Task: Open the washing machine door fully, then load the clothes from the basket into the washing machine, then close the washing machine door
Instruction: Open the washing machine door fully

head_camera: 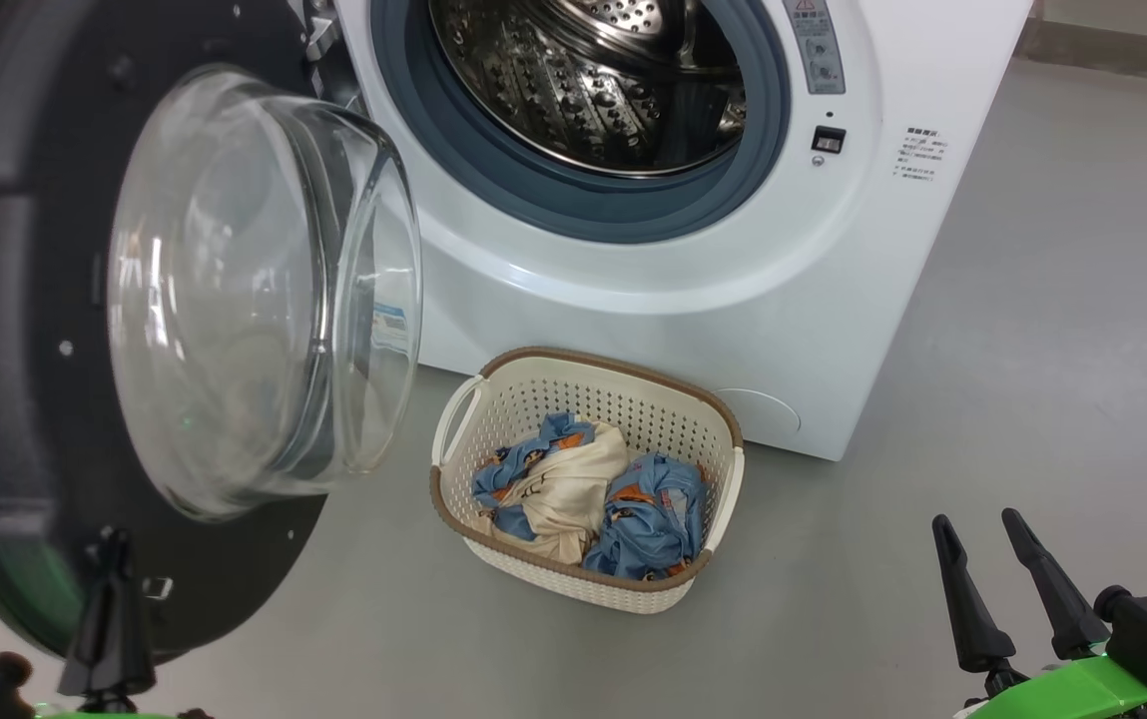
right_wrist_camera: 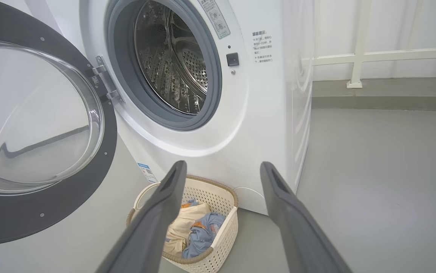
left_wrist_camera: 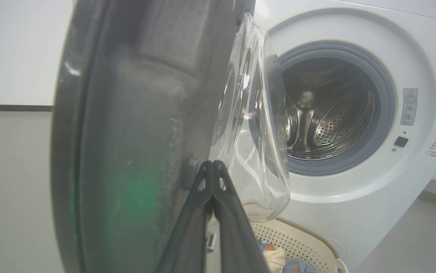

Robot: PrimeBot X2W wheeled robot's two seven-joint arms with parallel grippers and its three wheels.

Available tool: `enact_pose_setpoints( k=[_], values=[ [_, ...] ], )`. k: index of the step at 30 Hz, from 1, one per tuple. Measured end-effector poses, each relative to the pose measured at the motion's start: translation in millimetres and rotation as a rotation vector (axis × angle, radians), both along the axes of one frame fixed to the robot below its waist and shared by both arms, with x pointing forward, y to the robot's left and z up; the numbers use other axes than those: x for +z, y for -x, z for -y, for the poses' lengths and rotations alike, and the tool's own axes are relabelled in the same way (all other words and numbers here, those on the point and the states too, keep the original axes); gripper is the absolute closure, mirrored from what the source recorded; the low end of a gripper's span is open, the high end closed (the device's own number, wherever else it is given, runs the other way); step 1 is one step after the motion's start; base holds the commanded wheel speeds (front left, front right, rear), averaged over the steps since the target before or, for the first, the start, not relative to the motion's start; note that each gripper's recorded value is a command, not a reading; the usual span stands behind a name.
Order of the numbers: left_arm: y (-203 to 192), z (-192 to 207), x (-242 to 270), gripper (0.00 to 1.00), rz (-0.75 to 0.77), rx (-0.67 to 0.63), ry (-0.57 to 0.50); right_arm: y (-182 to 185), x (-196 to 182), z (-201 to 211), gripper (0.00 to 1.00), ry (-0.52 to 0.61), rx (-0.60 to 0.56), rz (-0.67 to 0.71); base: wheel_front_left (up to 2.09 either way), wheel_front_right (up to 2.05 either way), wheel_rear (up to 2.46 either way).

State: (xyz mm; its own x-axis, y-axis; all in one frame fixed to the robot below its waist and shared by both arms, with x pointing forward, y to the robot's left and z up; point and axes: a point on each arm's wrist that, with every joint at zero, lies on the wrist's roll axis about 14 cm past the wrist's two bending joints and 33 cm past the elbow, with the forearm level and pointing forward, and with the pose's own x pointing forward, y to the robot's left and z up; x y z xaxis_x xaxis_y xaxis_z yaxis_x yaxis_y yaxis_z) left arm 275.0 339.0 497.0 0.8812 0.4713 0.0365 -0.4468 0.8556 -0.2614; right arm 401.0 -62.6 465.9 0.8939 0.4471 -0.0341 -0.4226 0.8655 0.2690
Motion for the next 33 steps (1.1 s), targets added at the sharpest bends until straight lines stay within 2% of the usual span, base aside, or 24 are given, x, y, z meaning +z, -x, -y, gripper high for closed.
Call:
enact_pose_setpoints(
  k=[13,25,33],
  values=[
    [3,-59,13,1.0,0.006,0.144,-0.037,-5,-13,-3,0.0,-0.004,0.007,-0.034,0.0,0.0,0.0],
    [-4,-116,16,1.0,-0.001,0.294,-0.024,-25,-27,-3,0.0,-0.003,0.007,-0.051,0.0,0.0,0.0],
    [-8,-151,25,1.0,-0.015,0.378,-0.053,-37,-36,-3,0.0,0.005,0.01,-0.06,0.0,0.0,0.0]
  ],
)
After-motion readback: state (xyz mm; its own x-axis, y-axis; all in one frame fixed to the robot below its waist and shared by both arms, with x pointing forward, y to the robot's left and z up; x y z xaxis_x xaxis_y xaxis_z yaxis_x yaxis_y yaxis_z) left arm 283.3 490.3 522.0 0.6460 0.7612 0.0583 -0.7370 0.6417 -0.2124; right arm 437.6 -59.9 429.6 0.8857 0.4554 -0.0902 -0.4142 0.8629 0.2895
